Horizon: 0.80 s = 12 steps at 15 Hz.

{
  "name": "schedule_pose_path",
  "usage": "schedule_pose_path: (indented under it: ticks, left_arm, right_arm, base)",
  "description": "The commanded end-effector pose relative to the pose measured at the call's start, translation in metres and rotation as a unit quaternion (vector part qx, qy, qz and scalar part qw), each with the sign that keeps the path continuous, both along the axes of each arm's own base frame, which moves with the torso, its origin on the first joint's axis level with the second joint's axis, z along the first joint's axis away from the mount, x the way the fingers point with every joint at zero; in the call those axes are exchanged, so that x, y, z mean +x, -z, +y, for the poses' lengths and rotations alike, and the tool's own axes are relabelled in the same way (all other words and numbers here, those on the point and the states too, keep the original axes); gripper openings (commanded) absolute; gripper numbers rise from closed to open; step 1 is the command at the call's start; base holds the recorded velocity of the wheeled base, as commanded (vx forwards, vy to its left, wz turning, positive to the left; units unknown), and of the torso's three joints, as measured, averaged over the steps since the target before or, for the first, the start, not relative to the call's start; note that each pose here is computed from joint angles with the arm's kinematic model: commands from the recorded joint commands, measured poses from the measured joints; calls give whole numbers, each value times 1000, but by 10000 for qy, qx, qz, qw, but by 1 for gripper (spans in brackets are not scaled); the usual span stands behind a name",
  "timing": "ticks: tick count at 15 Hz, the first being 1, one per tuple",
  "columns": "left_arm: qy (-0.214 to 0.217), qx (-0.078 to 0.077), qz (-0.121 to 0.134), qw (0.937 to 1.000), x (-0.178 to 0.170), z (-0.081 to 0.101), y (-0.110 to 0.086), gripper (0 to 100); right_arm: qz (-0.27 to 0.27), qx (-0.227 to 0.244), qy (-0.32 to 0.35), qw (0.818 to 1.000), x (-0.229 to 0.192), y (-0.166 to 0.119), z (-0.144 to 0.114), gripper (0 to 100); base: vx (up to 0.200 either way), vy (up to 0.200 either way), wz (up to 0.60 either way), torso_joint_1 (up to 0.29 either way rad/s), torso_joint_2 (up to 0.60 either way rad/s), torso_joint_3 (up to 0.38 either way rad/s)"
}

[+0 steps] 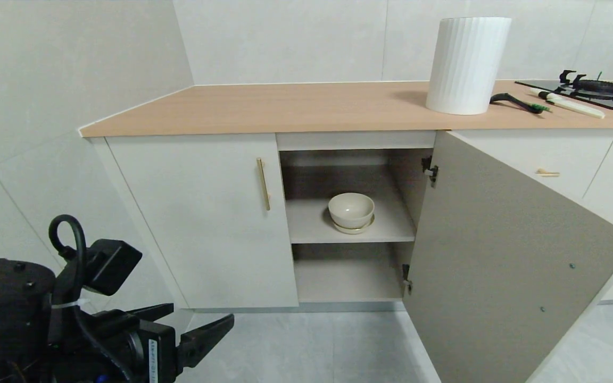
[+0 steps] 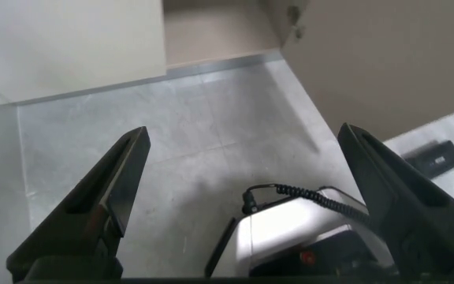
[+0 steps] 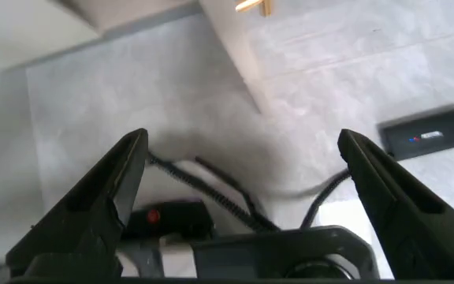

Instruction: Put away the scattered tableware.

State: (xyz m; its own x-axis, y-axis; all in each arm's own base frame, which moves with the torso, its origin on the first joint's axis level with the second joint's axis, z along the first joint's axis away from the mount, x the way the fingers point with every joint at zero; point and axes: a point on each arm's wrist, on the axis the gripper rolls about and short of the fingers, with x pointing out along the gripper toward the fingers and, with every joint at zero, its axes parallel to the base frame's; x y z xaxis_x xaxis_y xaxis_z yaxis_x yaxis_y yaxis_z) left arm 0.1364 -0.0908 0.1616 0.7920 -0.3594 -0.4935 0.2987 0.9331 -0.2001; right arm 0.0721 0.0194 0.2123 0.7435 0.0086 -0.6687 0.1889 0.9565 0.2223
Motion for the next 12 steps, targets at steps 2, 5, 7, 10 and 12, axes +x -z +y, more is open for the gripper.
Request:
schedule_pose_path:
  ticks: [2,5,7,10,12]
  left_arm:
    - [3,0,7,10000,0,0,0,100]
    - [3,-9,-5,10000,0,0,0,100]
    - [3,-5,1,10000,1,0,0,100]
    - [3,-5,1,10000,1,0,0,100]
    - [3,-9,-5,10000,1,-1,-1,100]
  right_arm:
    - [-168,-74,1427,9896,37,-7,-19,100]
    - [-24,-338,1797,9831,52,-7,-31,100]
    - [90,-366,2031,9784,81,2,-41,100]
    - [325,-137,1880,9815,114,18,-48,100]
    - [409,194,1547,9869,126,21,-48,100]
  base:
    - [0,0,0,0,0,0]
    - [0,0,0,0,0,0]
    - [0,0,0,0,0,0]
    - [0,0,0,0,0,0]
    - [0,0,0,0,0,0]
